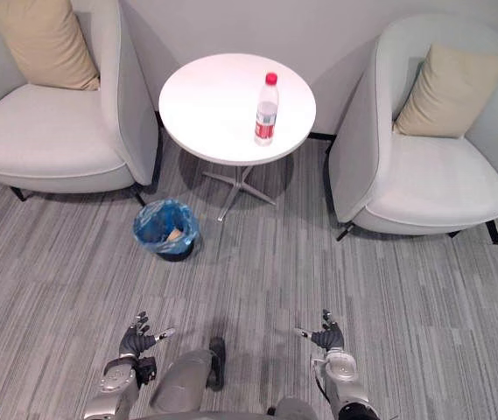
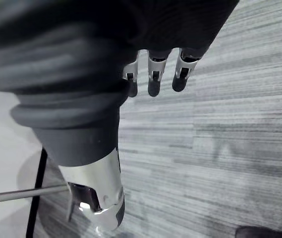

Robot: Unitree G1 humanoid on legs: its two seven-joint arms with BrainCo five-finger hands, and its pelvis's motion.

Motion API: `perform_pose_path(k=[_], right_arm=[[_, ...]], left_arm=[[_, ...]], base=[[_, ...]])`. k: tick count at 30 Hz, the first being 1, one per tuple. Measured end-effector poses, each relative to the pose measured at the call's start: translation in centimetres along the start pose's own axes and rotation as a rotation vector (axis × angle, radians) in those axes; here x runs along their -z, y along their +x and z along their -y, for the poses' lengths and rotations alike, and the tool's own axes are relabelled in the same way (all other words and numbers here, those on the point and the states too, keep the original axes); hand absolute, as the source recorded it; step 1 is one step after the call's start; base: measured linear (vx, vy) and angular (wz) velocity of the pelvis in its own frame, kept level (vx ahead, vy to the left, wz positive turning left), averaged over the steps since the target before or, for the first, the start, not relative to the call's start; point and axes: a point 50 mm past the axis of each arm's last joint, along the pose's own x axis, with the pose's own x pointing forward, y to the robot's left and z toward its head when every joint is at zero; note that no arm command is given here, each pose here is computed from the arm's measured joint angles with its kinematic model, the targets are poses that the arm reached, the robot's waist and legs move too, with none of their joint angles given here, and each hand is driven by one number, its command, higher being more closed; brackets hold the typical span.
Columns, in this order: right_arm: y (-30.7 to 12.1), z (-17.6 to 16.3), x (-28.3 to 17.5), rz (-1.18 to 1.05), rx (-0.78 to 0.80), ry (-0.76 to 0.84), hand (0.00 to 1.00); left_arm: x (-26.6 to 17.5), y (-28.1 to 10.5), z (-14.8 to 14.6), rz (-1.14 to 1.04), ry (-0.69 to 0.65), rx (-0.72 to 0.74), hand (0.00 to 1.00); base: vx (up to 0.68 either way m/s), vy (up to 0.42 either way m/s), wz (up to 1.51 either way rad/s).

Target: Gather rubbish on tea table into small bin, then transfer packed bag to large trash can.

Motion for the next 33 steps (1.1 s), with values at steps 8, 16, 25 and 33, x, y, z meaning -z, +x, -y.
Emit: perform_pose_path(k=[8, 16, 25, 33], right_arm=[[-0.1, 0.5, 0.6, -0.024, 0.012, -0.013, 0.0], [-0.8, 0.9, 0.9, 0.002, 0.033, 0.043, 0.0], [-0.8, 1.3, 1.1, -0.01, 0.067, 0.102, 0.0], [-0.5, 0.9, 0.7, -0.005, 0.041, 0.055, 0.0]], left_arm=[[0.0, 0.0, 0.3, 0.0, -0.002, 0.004, 0.0], [0.6, -0.3, 2.5, -0.024, -0.012, 0.052, 0.0], [-0.7, 0.2, 3.4, 0.014, 0.011, 0.087, 0.0], [1.2, -0.4, 2.0, -0.044, 0.043, 0.061, 0.0]], base=[[0.4, -0.141, 0.45], [0.37, -0.252, 0.25], [0.21, 0.073, 0.04], [0.07, 0.11, -0.2]])
